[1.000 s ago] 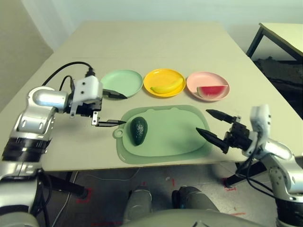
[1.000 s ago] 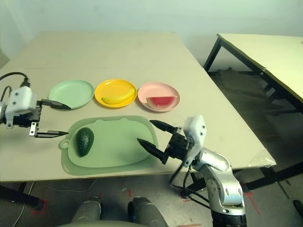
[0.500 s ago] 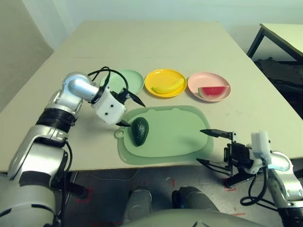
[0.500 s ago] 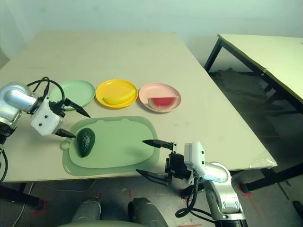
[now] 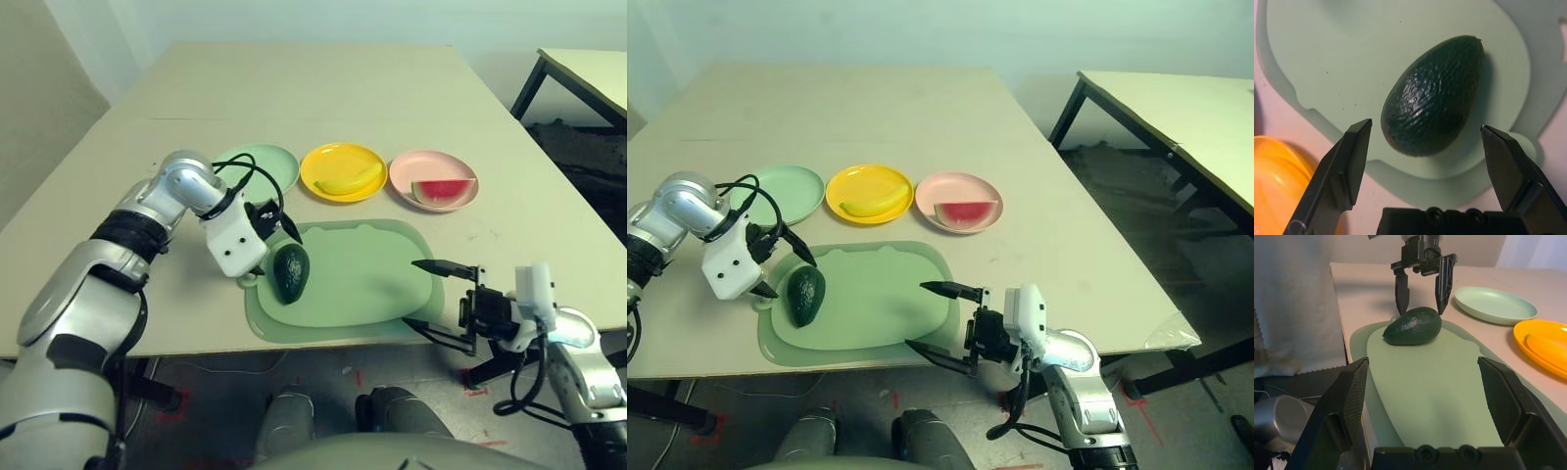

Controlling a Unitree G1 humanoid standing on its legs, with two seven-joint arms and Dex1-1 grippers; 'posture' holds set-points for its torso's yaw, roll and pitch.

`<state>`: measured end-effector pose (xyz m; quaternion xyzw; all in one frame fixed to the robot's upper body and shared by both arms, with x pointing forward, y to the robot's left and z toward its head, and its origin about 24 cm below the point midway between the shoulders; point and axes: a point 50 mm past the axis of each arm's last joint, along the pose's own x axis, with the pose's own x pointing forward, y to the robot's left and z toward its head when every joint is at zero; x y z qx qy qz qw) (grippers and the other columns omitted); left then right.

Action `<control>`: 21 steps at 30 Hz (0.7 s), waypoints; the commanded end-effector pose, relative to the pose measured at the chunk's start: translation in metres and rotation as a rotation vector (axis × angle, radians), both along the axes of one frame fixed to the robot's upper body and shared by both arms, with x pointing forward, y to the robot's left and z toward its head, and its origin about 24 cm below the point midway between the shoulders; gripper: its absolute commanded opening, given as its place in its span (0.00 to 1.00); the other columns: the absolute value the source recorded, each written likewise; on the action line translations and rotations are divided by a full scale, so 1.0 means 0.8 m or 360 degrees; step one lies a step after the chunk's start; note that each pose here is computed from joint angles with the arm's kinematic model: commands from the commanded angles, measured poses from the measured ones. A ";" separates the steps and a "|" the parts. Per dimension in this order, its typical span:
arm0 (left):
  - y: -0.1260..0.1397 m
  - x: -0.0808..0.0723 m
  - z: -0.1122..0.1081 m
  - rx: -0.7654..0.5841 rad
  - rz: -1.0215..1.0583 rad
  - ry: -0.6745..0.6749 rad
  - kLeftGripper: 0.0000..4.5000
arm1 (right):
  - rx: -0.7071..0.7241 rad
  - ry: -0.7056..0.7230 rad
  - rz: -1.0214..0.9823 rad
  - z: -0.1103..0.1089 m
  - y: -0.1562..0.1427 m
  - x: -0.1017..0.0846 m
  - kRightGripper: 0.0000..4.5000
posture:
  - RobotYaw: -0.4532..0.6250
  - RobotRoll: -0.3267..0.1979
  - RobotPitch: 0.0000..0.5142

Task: Place the fruits into color-matched plates.

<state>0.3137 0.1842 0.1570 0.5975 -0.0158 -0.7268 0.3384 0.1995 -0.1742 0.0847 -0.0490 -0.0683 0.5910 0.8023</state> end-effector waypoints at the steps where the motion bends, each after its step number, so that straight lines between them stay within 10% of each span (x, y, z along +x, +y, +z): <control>1: -0.002 0.000 -0.009 0.0025 -0.0004 0.0034 1.00 | -0.0024 0.0030 0.0028 -0.003 0.006 0.000 0.99 | 0.42 0.62 0.10; 15: -0.012 -0.002 -0.030 -0.0003 0.0034 0.0117 1.00 | -0.0067 0.0086 0.0037 -0.011 0.003 -0.006 0.99 | 0.42 0.62 0.10; 21: -0.009 -0.002 -0.037 0.0050 0.0089 0.0170 0.74 | -0.0076 0.0090 0.0048 -0.011 0.003 -0.008 1.00 | 0.41 0.62 0.09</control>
